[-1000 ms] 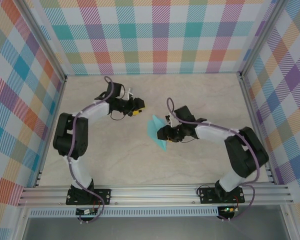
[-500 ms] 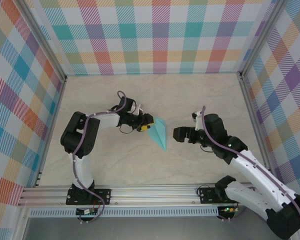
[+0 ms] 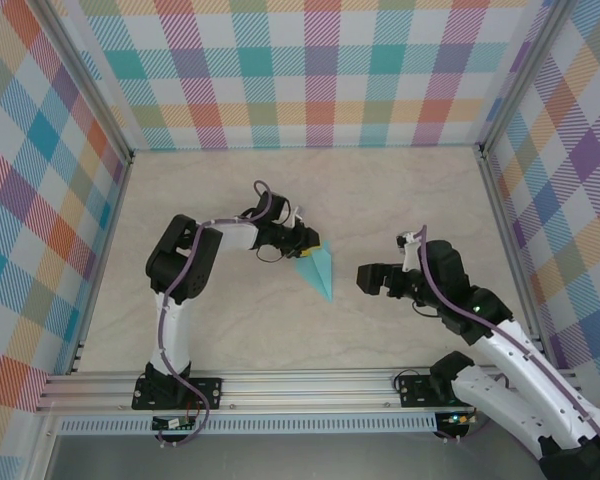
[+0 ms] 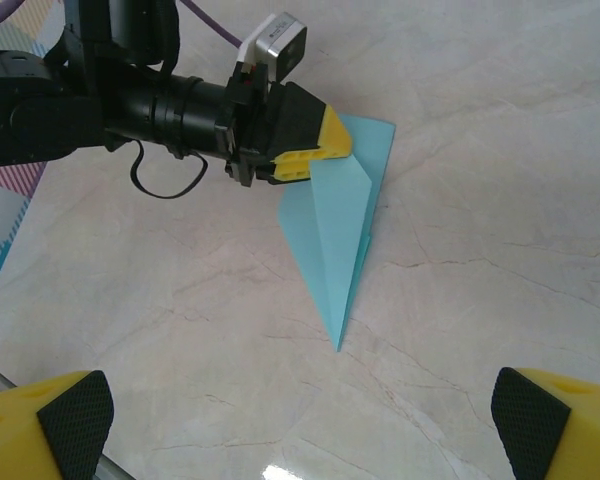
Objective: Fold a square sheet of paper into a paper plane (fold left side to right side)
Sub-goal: Turn over the paper at the center of the table.
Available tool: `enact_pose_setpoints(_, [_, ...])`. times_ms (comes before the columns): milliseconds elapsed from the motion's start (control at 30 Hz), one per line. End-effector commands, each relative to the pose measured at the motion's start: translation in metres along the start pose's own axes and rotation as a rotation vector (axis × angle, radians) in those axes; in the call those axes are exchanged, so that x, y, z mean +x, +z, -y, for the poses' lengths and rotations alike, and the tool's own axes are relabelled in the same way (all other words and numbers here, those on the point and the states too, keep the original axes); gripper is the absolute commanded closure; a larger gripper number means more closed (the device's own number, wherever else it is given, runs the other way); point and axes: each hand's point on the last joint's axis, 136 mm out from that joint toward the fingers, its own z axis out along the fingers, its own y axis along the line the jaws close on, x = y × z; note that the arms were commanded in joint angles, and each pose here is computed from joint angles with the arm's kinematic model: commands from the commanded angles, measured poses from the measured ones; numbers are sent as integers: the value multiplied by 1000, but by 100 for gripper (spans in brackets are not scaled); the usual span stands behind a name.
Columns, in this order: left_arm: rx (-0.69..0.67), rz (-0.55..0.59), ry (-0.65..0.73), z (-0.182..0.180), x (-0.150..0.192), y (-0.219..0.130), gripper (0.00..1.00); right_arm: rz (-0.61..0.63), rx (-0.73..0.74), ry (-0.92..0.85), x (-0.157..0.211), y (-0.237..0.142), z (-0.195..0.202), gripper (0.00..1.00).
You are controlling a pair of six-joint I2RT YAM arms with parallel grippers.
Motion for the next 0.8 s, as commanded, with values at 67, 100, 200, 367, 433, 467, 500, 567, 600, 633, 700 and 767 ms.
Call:
enact_pose_setpoints(67, [83, 48, 116, 53, -8, -23, 92, 25, -125, 14, -9, -1, -18, 0])
enact_pose_setpoints(100, [98, 68, 146, 66, -10, -32, 94, 41, -146, 33, -15, -2, -19, 0])
enact_pose_setpoints(200, [125, 135, 246, 108, -14, -63, 99, 92, -276, 69, -35, -11, -28, 0])
enact_pose_setpoints(367, [184, 262, 431, 182, -14, -123, 100, 113, -450, 203, -64, -17, -20, 0])
enact_pose_setpoints(433, [221, 314, 506, 212, -10, -147, 100, 85, -526, 201, -67, -18, -26, 0])
enact_pose_setpoints(467, [245, 337, 542, 226, -7, -159, 100, 70, -565, 184, -69, -19, -32, 0])
enact_pose_setpoints(500, [270, 357, 571, 239, -4, -169, 100, 56, -606, 168, -71, -21, -38, 0])
enact_pose_setpoints(567, [327, 391, 630, 264, 4, -189, 100, 43, -679, 116, -73, -27, -50, 0])
enact_pose_setpoints(600, [351, 406, 654, 275, 8, -198, 100, 44, -698, 96, -75, -29, -54, 0])
enact_pose_setpoints(633, [374, 416, 678, 285, 12, -206, 100, 43, -720, 71, -76, -31, -59, 0])
enact_pose_setpoints(700, [432, 433, 726, 305, 21, -221, 100, 38, -754, 31, -79, -33, -69, 0])
enact_pose_setpoints(767, [482, 437, 755, 322, 31, -233, 100, 27, -782, 3, -81, -31, -80, 0])
